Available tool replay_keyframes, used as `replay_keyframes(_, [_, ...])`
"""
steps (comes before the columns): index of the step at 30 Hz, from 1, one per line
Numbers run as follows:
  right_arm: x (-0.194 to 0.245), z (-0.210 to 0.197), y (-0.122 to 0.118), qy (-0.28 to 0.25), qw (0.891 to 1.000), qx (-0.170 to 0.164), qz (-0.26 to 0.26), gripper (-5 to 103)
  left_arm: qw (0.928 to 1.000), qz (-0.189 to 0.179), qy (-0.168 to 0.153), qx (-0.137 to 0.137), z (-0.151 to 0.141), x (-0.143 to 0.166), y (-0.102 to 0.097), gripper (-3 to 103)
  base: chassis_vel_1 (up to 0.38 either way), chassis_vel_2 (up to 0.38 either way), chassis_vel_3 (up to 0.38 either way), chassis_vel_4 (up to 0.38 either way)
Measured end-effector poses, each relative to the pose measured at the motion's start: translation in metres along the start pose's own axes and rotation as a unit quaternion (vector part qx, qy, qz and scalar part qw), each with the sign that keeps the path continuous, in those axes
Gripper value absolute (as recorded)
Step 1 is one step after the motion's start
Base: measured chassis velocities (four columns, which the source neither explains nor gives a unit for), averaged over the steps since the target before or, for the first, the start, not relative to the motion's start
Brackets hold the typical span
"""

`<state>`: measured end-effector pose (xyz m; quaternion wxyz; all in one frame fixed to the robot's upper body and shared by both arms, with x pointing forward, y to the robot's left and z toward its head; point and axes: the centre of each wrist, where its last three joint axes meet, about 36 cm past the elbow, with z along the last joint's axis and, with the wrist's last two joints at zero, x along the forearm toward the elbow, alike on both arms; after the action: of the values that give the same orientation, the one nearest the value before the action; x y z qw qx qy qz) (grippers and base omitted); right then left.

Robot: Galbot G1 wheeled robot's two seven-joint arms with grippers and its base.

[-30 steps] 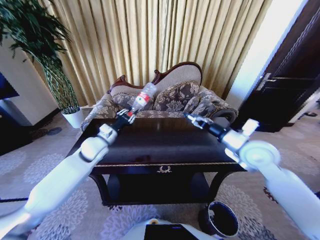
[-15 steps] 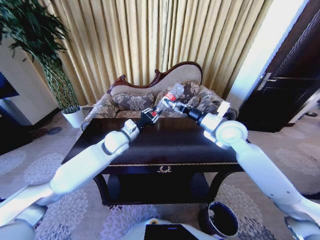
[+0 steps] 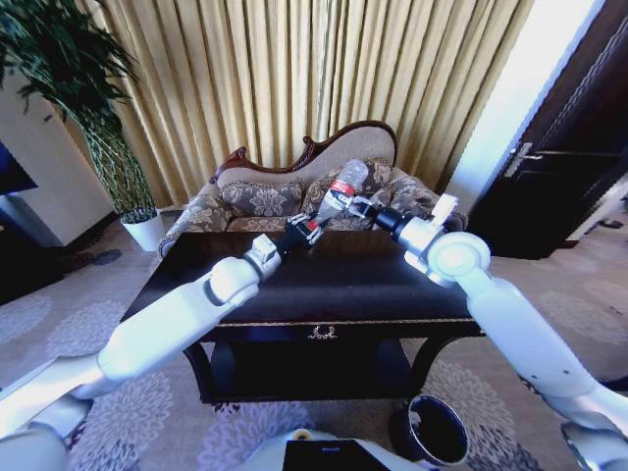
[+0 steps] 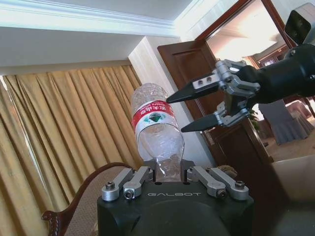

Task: Move to the front of the table and place the trash on the table into the trash bin.

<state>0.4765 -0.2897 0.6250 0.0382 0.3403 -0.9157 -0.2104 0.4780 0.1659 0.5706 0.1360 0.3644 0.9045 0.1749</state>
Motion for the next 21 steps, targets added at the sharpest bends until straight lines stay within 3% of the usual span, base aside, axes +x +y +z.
replay_keyframes(20, [-0.011,-0.020,0.003,-0.013,1.000,0.020,-0.008,101,0.9993,0.036,0.007,0.010,-0.002,0.007,-0.026,24,0.000,0.000,0.000,0.000])
replay_keyframes(21, [-0.012,-0.019,0.004,-0.013,1.000,0.019,-0.009,92,0.9991,0.039,0.008,0.011,-0.002,0.007,-0.029,24,0.000,0.000,0.000,0.000])
